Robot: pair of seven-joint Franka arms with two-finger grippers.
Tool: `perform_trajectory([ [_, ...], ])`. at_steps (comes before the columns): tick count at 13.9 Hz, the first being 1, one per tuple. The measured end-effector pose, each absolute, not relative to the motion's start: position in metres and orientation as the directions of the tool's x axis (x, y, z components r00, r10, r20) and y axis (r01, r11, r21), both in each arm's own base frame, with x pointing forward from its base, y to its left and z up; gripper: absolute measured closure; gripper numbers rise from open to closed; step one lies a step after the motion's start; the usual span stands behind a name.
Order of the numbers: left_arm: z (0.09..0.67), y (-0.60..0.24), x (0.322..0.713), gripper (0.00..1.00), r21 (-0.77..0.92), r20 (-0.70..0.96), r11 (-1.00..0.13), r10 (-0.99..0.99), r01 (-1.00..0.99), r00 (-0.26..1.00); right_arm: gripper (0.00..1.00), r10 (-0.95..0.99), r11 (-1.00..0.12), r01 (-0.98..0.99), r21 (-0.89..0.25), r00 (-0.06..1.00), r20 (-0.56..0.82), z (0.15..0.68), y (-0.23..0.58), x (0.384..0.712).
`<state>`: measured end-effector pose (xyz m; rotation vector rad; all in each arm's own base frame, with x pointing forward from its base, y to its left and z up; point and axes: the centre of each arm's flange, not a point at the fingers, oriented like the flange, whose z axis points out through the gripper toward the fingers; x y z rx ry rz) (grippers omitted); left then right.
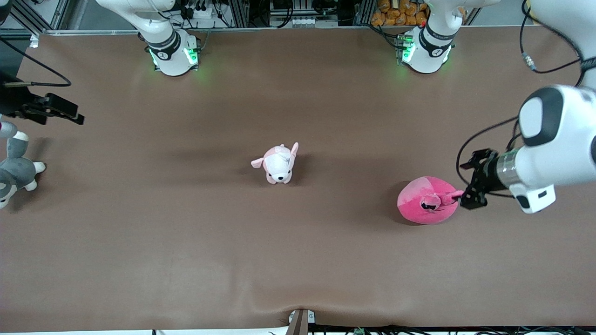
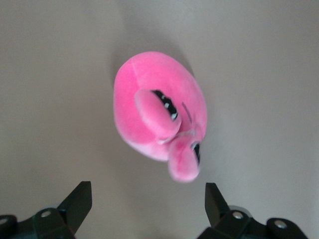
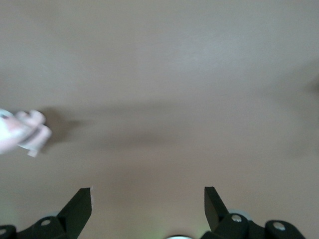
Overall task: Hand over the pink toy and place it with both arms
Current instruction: 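Reach the left gripper to the pink plush and grasp it, then lift the pink plush to the table middle while the right gripper approaches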
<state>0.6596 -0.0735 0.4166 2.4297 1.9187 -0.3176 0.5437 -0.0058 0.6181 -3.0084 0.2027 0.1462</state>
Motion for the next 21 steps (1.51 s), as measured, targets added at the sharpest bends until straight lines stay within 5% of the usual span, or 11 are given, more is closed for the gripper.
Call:
perform_trajectory([
  [4, 0.358, -0.054, 0.677, 0.00, -0.151, -0.152, 0.023, 0.987, 0.988, -0.046, 0.00, -0.406, -0.883, -0.435, -0.176, 0.896, -0.180, 0.620, 0.014, 0.545],
  [9, 0.328, -0.042, 0.675, 0.00, -0.181, -0.158, 0.075, 0.982, 0.981, -0.104, 0.00, -0.596, -0.742, -0.647, -0.176, 0.757, -0.270, 0.618, 0.059, 0.549],
  [17, 0.348, -0.023, 0.682, 0.81, -0.143, -0.243, 0.154, 0.952, 0.978, -0.186, 0.00, -0.783, -0.537, -0.833, -0.132, 0.551, -0.290, 0.611, 0.136, 0.556],
  [21, 0.406, -0.030, 0.684, 0.86, -0.063, -0.306, 0.163, 0.936, 0.985, -0.174, 0.00, -0.856, -0.380, -0.902, -0.204, 0.426, -0.293, 0.611, 0.206, 0.566],
])
